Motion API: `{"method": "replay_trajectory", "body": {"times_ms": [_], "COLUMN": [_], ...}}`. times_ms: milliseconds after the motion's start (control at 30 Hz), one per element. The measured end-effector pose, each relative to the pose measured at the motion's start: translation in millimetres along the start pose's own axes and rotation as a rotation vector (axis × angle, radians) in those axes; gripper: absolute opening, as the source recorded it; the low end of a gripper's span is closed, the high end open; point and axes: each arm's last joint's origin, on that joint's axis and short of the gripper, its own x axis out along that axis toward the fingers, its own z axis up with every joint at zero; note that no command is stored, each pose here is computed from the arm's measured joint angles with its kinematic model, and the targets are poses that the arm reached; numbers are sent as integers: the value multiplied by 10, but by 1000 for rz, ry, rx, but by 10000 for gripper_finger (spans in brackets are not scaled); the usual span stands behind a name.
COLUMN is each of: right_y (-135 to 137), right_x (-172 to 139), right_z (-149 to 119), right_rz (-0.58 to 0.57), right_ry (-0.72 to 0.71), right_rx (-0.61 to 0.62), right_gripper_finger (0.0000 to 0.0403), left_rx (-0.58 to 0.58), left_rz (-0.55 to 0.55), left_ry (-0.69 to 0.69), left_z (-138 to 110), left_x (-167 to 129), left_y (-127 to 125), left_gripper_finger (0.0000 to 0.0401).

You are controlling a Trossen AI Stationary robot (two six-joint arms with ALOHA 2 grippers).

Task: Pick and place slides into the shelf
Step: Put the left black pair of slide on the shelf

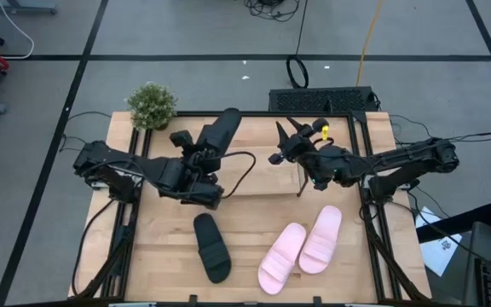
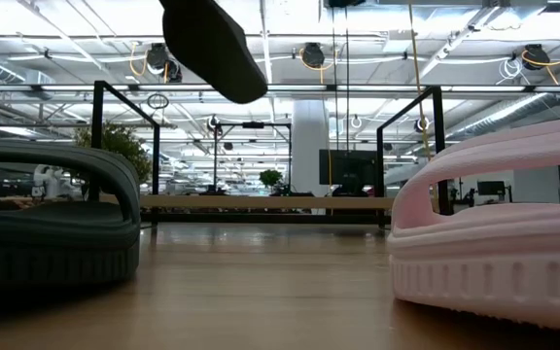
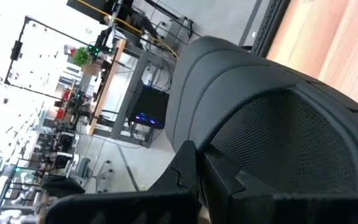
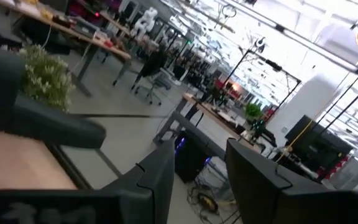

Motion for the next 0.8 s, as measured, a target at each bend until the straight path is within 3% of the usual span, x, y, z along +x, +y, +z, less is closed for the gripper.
{"method": "replay_trajectory", "body": {"times_ms": [333,500,800], "right_y": [65,-8,-259], "right_x": [119,215,292], "right_z": [-55,-145,-287], "right_rz": [265,270,415], "right_ry": [-134,-81,2], "right_rx": [11,-31,100], "right_gripper_finger": [135,135,135], "left_rx": [-33,-44,-102], "left_rz": [-50,-72,-60], "left_ry": [-10,-15,20], "left_z": [-4,-18,9], "left_x": [-127,-198,-90], "left_y": [-297,-410,-457], "left_gripper_finger": [0,0,0]}}
